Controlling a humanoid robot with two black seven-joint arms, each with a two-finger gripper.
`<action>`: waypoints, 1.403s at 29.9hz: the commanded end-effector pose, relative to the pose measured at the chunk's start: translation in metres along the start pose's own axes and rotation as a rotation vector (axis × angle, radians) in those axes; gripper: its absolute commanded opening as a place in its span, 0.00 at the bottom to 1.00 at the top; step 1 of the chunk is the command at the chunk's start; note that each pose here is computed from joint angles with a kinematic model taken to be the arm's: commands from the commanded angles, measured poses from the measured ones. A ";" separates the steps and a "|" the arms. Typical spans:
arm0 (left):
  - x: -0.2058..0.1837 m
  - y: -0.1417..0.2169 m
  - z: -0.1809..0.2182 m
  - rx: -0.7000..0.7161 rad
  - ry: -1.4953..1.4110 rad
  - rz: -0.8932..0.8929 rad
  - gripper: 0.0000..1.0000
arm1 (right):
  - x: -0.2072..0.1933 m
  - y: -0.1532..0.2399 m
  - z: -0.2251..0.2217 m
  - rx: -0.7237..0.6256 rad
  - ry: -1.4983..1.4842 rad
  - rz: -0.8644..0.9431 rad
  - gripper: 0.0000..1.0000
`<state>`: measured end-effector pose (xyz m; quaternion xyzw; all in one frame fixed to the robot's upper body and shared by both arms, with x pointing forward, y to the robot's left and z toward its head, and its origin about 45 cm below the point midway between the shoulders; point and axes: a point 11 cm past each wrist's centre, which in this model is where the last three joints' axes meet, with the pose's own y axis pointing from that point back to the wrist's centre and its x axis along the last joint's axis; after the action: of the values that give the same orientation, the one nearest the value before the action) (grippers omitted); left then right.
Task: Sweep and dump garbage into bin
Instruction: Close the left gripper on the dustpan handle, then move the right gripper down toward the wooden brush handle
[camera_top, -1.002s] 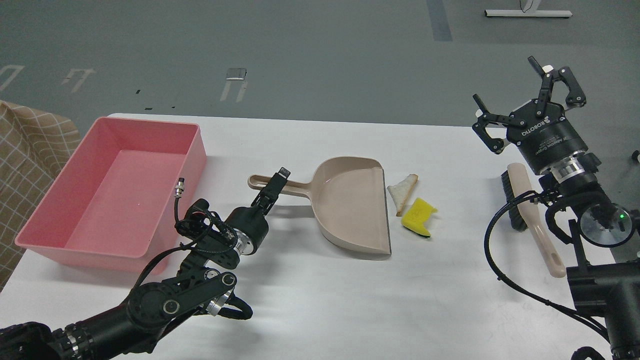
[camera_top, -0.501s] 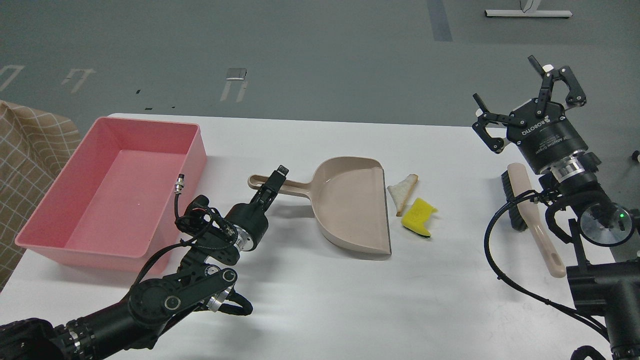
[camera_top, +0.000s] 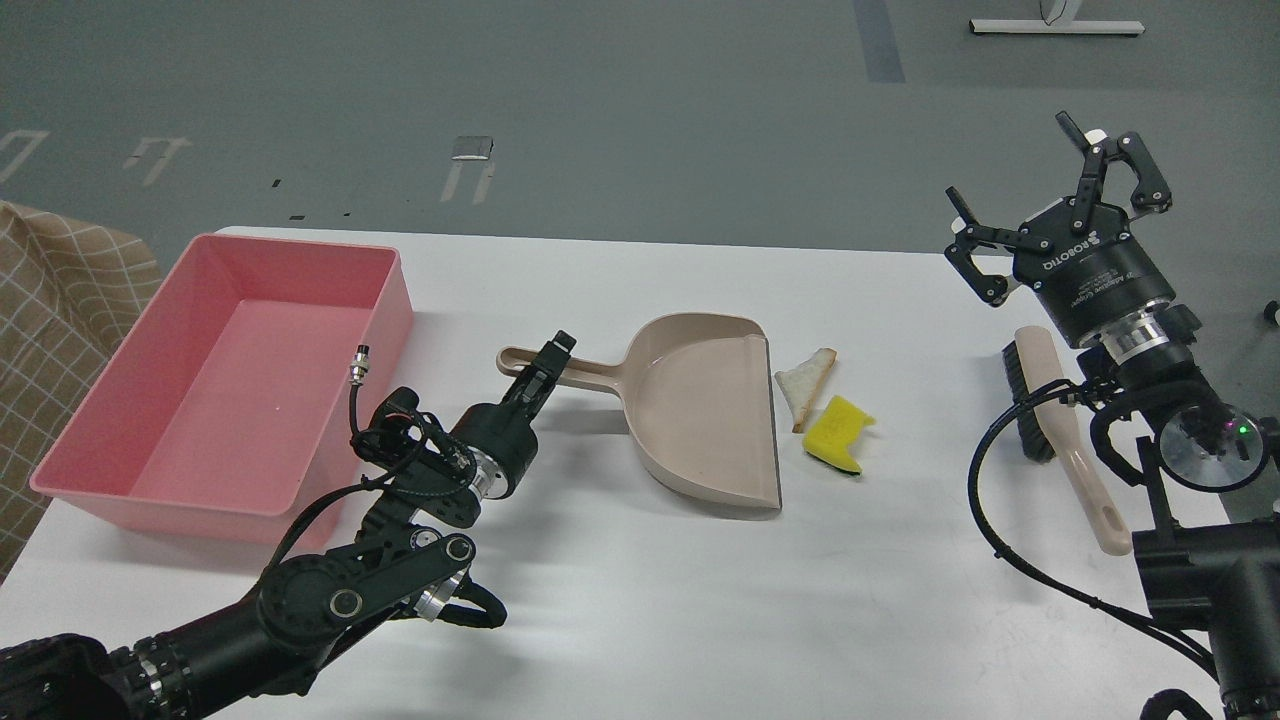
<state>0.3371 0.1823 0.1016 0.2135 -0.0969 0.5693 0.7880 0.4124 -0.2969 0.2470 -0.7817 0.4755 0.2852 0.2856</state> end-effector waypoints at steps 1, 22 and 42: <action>0.000 0.000 0.000 -0.001 -0.003 0.000 0.28 | 0.000 0.000 0.000 -0.002 0.000 0.000 1.00; 0.004 -0.003 0.006 -0.028 -0.009 0.004 0.00 | -0.002 -0.001 0.000 0.002 0.001 -0.006 1.00; 0.007 -0.005 0.011 -0.057 -0.015 0.008 0.00 | -0.002 0.003 -0.012 -0.178 0.222 0.003 0.99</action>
<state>0.3451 0.1815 0.1135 0.1950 -0.1196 0.5675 0.7910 0.4124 -0.2957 0.2542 -0.8224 0.4732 0.2522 0.1901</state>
